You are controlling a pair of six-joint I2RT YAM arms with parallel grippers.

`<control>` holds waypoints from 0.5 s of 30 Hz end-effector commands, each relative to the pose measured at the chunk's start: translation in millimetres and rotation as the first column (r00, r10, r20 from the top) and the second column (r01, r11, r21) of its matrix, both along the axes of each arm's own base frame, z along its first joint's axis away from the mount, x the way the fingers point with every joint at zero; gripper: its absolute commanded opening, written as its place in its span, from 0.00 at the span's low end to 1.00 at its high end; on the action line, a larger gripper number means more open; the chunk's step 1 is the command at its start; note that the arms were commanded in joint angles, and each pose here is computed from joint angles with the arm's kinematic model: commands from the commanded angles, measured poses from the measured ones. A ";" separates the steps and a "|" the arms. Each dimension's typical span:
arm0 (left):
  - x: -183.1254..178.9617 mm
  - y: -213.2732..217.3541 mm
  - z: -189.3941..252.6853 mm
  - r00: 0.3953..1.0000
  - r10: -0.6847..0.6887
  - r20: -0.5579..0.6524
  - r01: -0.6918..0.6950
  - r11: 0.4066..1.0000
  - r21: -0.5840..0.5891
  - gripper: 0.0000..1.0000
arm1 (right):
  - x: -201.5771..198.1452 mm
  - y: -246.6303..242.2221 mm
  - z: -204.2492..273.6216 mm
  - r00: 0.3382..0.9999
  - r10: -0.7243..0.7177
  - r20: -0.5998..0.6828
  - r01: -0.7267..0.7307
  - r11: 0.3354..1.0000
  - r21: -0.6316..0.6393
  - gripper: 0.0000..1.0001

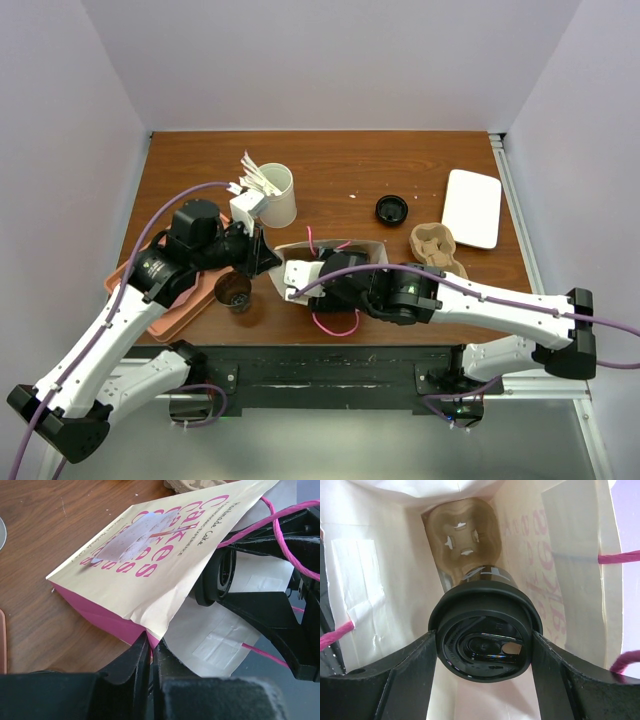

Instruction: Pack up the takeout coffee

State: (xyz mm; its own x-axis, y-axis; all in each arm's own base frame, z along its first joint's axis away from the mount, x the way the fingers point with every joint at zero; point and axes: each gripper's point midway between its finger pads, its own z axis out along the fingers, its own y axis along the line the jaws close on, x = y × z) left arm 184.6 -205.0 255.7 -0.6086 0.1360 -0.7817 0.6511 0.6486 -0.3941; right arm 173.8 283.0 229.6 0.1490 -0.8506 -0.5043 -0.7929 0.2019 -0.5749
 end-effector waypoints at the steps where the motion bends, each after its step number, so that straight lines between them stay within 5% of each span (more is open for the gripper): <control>1: -0.4 -8.3 13.4 0.995 -0.061 0.072 0.064 0.997 -0.033 0.09 | 7.6 -4.7 21.2 0.996 0.042 0.074 -0.042 0.999 -0.008 0.35; 5: 2.6 -9.9 16.8 0.994 -0.063 0.085 0.065 0.997 -0.029 0.15 | 14.1 -2.9 38.1 0.999 0.030 0.043 -0.032 0.998 0.051 0.35; 8: 7.5 -7.4 24.0 0.996 -0.027 0.084 0.029 0.999 -0.024 0.49 | 11.6 -2.5 27.7 1.000 0.018 0.007 -0.018 0.999 0.044 0.34; 15: 5.7 22.0 16.9 0.981 0.191 -0.043 -0.189 0.981 0.048 0.54 | 10.6 15.1 16.2 0.998 -0.032 -0.056 0.038 0.992 0.123 0.32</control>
